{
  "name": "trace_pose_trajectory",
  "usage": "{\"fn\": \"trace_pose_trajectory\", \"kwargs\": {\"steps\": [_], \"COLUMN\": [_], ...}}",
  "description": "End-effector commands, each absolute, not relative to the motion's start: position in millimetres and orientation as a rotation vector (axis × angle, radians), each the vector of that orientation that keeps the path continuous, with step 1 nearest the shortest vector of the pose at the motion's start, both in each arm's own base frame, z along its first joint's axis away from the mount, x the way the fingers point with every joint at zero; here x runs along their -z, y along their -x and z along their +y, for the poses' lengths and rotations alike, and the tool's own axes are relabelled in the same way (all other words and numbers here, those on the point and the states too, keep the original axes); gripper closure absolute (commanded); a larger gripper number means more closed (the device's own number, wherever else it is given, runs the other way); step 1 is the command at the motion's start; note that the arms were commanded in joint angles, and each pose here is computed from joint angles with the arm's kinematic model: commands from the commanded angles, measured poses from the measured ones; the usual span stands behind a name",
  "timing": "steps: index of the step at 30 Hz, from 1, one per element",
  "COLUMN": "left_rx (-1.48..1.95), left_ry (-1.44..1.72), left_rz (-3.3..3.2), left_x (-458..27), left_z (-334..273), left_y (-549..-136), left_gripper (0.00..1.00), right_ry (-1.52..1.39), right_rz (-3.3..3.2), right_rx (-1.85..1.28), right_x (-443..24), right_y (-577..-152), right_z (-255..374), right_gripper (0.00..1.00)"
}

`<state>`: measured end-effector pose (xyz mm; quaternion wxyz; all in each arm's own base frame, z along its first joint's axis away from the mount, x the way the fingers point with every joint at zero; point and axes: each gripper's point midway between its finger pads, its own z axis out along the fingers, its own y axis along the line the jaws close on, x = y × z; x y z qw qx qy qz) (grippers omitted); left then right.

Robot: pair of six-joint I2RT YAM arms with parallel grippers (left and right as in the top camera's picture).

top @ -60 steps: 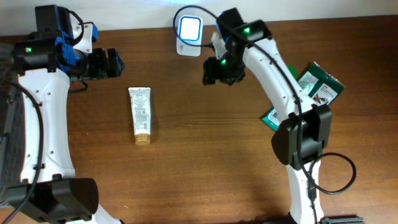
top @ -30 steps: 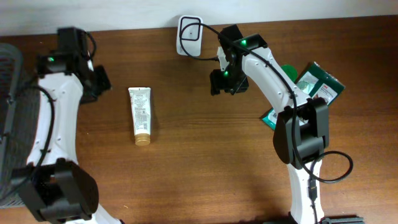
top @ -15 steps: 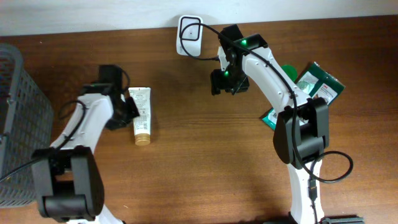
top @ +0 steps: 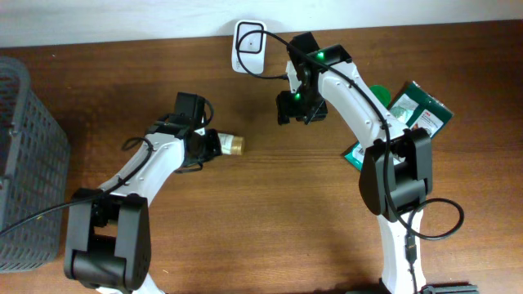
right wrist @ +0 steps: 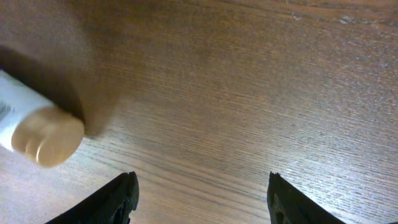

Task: Scan the item barcode
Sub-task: 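Reach the left gripper to the white tube and grasp it, then lift the white tube and swing it toward the right gripper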

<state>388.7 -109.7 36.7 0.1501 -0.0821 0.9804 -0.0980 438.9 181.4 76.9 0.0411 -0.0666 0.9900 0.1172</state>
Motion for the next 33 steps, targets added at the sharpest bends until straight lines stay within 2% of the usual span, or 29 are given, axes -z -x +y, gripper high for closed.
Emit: {"fn": "trace_pose_trajectory", "kwargs": {"steps": [1, 4, 10, 13, 19, 27, 31, 33], "left_rx": [0.308, 0.268, -0.108, -0.169, -0.201, -0.172, -0.297, -0.302], "left_ry": [0.112, -0.129, -0.496, -0.562, -0.462, -0.847, -0.863, -0.888], "left_rz": [2.765, 2.648, 2.377, 2.370, 2.431, 2.435, 2.476, 2.572], "left_x": [-40, -51, -77, -63, -44, 0, 4, 15], "left_z": [-117, -120, -83, -66, -17, -41, -30, -24], "left_y": [-401, -423, -475, -484, -487, -475, -470, -449], "left_gripper": [1.00, 1.00, 0.95, 1.00, 1.00, 1.00, 1.00, 1.00], "right_ry": [0.210, 0.210, 0.210, 0.210, 0.210, 0.210, 0.210, 0.210], "right_rz": [3.026, 3.026, 3.024, 3.027, 3.028, 3.028, 3.028, 3.030], "right_rx": [-0.344, -0.344, -0.345, -0.345, -0.345, -0.345, -0.344, -0.344], "right_x": [-78, -78, -78, -78, -78, -78, -78, -78], "right_y": [-440, -440, -440, -440, -439, -439, -439, -439], "right_z": [178, 178, 178, 178, 178, 178, 178, 177], "right_gripper": [0.36, 0.36, 0.36, 0.36, 0.36, 0.36, 0.36, 0.36]}}
